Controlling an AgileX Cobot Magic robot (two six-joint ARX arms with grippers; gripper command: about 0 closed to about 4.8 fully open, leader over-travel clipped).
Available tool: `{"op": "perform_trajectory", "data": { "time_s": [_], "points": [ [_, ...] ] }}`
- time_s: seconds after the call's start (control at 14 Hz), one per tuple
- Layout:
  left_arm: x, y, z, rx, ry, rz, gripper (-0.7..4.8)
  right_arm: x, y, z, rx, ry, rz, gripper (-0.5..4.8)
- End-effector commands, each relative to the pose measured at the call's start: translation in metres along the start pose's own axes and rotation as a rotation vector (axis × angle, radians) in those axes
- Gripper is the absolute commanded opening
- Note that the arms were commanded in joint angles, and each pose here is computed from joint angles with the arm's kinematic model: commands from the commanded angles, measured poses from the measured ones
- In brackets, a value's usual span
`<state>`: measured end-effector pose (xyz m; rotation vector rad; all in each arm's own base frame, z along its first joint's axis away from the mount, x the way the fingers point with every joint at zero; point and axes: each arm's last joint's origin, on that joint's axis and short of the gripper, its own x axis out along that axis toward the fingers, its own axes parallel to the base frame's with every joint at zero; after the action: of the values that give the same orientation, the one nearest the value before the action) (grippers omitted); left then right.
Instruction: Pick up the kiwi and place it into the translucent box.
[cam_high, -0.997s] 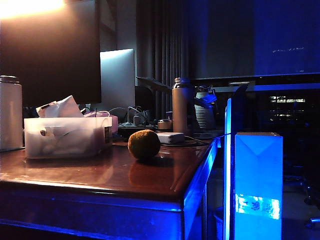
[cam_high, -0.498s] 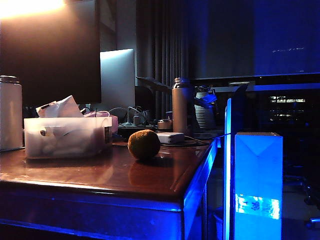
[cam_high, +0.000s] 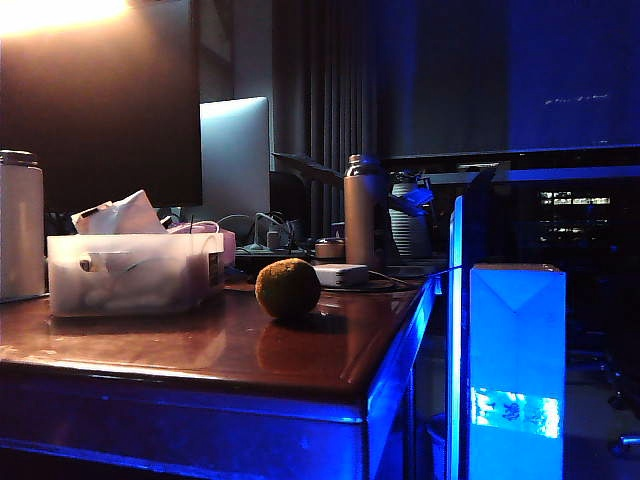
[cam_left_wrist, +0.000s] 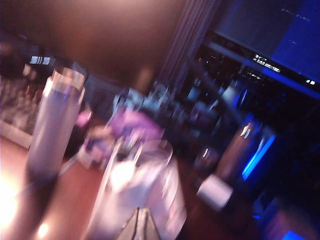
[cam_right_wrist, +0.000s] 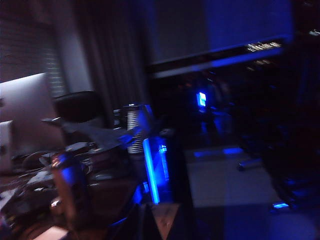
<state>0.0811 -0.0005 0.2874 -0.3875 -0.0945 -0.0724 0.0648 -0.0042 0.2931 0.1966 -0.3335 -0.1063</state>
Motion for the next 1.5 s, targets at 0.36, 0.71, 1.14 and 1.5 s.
{"op": "perform_trajectory", "data": {
  "time_s": [0.36, 0.71, 1.14, 1.5],
  "points": [
    [0.127, -0.055, 0.135, 0.246, 0.576, -0.137, -0.03, 0.126, 0.045, 0.061, 0.147, 0.388, 0.487, -0.05],
    [0.157, -0.064, 0.156, 0.206, 0.624, -0.205, -0.03, 0.218, 0.104, 0.01, 0.238, 0.747, 0.738, -0.05],
    [0.157, -0.065, 0.158, 0.209, 0.601, -0.231, -0.03, 0.23, 0.206, -0.144, 0.199, 1.203, 0.703, -0.05],
    [0.157, -0.066, 0.158, 0.206, 0.6, -0.24, -0.03, 0.215, 0.231, -0.204, 0.121, 1.292, 0.65, 4.79]
  ]
}}
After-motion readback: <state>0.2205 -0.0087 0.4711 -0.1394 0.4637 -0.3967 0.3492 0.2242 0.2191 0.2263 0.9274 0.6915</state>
